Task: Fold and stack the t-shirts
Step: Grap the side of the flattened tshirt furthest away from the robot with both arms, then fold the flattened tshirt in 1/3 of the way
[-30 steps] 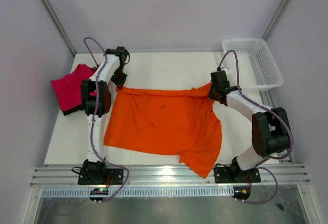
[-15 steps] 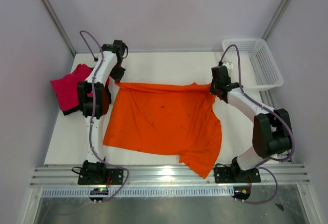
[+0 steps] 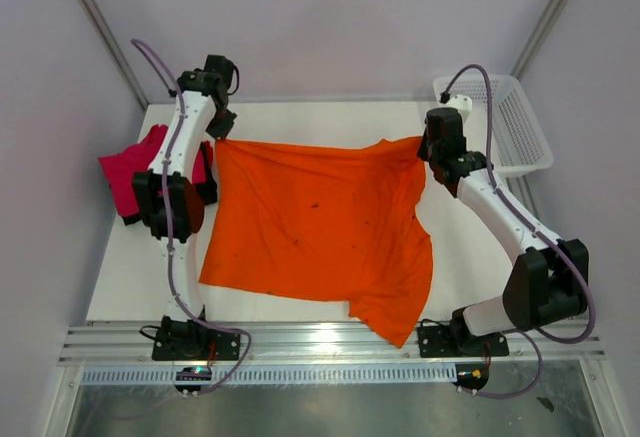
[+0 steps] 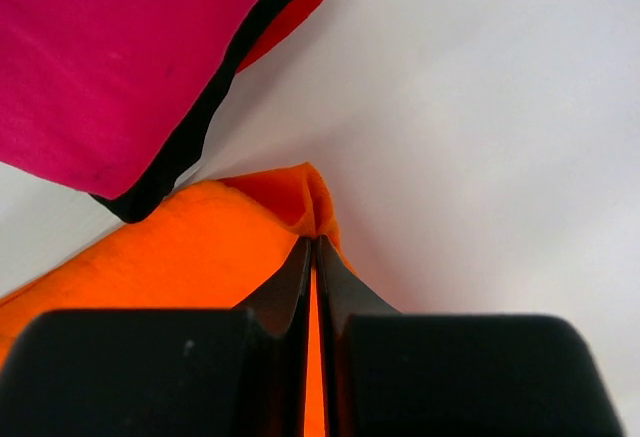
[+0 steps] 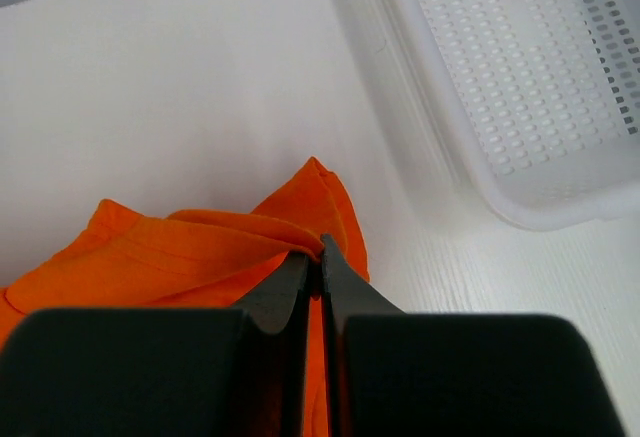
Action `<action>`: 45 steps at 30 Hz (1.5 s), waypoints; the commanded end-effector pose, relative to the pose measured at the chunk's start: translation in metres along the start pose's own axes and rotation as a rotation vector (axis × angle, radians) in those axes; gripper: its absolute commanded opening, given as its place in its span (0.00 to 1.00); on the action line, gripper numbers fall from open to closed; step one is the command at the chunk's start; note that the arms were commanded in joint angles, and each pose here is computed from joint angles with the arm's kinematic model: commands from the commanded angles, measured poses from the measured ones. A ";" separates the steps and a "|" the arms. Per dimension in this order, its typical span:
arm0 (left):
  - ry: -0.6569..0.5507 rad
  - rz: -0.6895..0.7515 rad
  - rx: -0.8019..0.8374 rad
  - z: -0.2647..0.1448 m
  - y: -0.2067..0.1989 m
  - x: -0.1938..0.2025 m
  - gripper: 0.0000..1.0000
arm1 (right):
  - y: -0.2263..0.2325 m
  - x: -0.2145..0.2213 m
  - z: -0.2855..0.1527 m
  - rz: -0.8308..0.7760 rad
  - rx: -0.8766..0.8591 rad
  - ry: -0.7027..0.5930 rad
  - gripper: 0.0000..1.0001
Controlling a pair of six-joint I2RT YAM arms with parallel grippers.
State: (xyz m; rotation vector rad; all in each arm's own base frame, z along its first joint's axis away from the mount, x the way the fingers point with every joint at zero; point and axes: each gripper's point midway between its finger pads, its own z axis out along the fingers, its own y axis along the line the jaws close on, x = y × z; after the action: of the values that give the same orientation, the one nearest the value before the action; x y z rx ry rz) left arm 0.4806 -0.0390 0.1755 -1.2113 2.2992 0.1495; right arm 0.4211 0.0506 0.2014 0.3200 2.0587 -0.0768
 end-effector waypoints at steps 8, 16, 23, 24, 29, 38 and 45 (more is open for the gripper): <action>0.028 0.066 -0.011 -0.011 0.021 0.007 0.01 | -0.003 -0.004 -0.039 0.085 -0.070 -0.050 0.04; 0.076 0.122 -0.028 -0.020 0.047 0.038 0.00 | -0.003 0.039 -0.059 0.069 -0.090 0.017 0.04; 0.070 0.174 -0.047 -0.026 0.068 0.043 0.00 | -0.011 0.073 -0.073 0.076 -0.099 0.075 0.03; 0.074 0.183 -0.055 -0.025 0.072 0.046 0.00 | -0.012 0.078 -0.074 0.073 -0.101 0.085 0.03; 0.074 0.204 -0.075 -0.024 0.083 0.050 0.00 | -0.021 0.090 -0.084 0.092 -0.093 0.098 0.03; 0.006 0.241 -0.165 -0.019 0.105 0.040 0.00 | -0.032 0.091 -0.093 0.090 -0.075 0.086 0.03; -0.025 0.267 -0.203 -0.021 0.115 0.034 0.00 | -0.035 0.094 -0.095 0.084 -0.074 0.085 0.03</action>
State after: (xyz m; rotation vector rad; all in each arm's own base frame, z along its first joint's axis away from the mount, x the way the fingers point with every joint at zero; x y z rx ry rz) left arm 0.3709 -0.0175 0.1379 -1.0131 2.5274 0.4421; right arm 0.2900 0.0580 0.1580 0.3569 2.1538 0.0808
